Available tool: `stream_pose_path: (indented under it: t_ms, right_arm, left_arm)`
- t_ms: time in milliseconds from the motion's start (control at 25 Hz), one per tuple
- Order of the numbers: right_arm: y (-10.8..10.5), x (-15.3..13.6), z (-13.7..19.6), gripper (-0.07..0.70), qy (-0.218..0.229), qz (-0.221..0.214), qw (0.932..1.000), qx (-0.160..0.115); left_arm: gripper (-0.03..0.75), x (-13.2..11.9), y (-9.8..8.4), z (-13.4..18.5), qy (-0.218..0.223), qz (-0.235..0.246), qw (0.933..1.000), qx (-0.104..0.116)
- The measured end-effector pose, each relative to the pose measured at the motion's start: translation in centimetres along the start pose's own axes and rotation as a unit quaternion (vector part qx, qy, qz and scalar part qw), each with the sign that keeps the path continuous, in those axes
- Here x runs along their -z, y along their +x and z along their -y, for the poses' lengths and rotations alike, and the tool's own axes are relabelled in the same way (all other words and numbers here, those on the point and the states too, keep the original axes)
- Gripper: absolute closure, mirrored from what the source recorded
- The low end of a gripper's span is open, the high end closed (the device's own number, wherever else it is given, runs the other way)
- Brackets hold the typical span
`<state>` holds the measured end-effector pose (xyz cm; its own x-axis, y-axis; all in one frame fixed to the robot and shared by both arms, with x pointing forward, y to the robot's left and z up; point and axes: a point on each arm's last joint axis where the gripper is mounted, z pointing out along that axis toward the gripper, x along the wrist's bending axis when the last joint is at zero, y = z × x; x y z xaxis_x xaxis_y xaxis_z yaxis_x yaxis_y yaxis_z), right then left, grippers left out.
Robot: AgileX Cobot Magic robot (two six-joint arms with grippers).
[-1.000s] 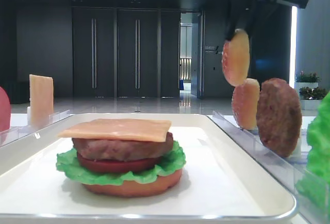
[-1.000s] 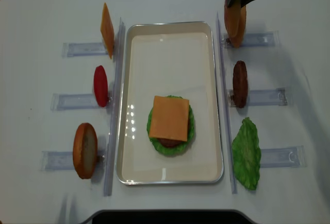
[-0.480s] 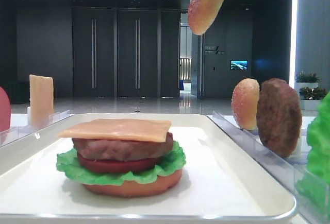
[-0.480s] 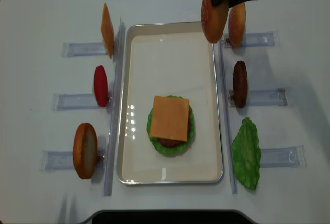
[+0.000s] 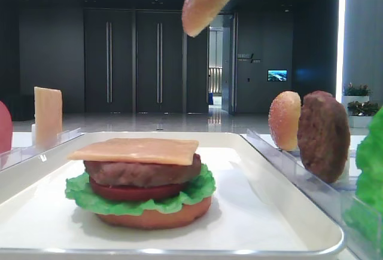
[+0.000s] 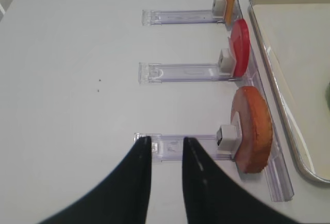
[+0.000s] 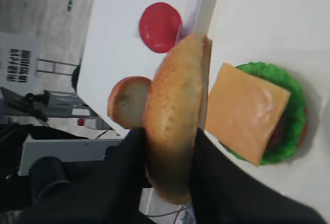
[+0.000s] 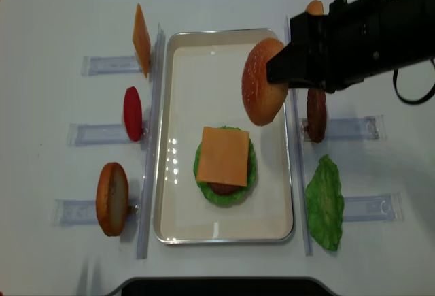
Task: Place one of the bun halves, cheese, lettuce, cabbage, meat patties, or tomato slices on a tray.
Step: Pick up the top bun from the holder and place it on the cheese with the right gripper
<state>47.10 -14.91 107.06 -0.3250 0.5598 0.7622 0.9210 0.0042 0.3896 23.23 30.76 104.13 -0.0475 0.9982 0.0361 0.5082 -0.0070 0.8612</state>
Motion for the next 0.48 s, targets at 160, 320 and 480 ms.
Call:
stream_pose_path:
  t_ms: [160,320,480]
  right_arm:
    - [-1.0,-0.8,1.8,0.440,-0.010,-0.051,0.9987,-0.001]
    - [-1.4,-1.3,2.7,0.440,-0.010,-0.064,0.9979,0.008]
    - [-1.9,-2.0,3.8,0.441,-0.018,-0.073,0.9971,0.016]
  left_arm:
    - [0.558,0.0,0.0,0.0,0.000,0.000,1.0000,0.000]
    - [0.558,0.0,0.0,0.0,0.000,0.000,1.0000,0.000]
    - [0.558,0.0,0.0,0.0,0.000,0.000,1.0000,0.000]
